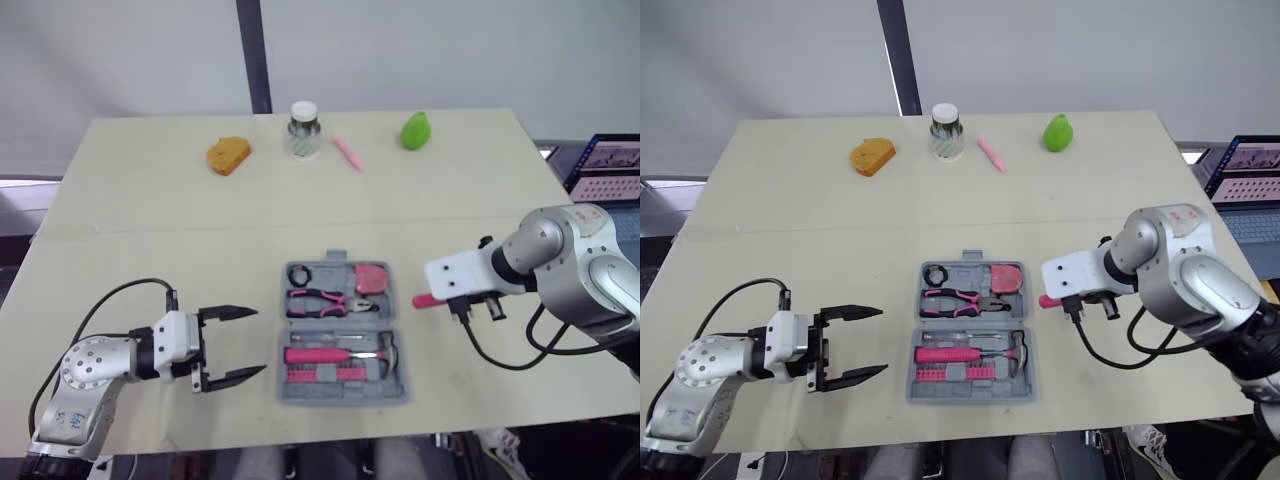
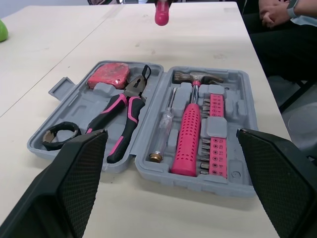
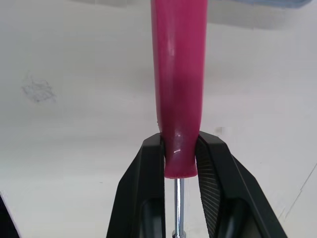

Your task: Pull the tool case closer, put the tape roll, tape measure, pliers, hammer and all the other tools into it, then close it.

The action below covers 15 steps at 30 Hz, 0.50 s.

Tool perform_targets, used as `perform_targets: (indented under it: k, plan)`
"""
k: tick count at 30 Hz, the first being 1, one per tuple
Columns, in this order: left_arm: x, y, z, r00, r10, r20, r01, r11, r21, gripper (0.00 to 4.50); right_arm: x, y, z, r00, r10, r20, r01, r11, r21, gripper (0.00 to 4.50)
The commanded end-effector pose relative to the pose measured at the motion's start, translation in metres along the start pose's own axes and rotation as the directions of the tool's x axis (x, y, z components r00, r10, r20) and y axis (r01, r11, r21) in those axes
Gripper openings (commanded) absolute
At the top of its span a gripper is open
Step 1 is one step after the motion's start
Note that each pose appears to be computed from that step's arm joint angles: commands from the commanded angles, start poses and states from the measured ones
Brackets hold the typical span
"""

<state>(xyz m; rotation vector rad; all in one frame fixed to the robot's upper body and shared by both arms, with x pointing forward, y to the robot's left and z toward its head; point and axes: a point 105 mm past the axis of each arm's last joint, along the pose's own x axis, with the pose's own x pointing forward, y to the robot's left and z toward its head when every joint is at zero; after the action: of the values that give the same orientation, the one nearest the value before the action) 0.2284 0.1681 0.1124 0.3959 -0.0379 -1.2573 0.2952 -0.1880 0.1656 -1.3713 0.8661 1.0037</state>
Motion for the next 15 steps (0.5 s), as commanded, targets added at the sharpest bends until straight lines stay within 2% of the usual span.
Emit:
perform_targets:
  k: [1,7,15]
  plan:
    - [0.003,-0.001,0.001,1.000,-0.010,0.012,0.010,1.000,0.014,4.50,-0.006,0.004,0.005,0.999,0.027,0.037,-0.033,0.985,0.171,0.50]
    - [0.009,-0.002,0.000,0.999,-0.032,0.026,0.032,0.999,0.012,4.50,-0.005,0.009,0.005,0.998,0.006,0.068,-0.035,0.900,0.435,0.50]
    - [0.014,0.000,0.001,0.998,-0.055,0.044,0.054,0.998,0.016,4.50,-0.006,0.014,0.002,0.996,0.010,0.087,-0.064,0.766,0.640,0.50]
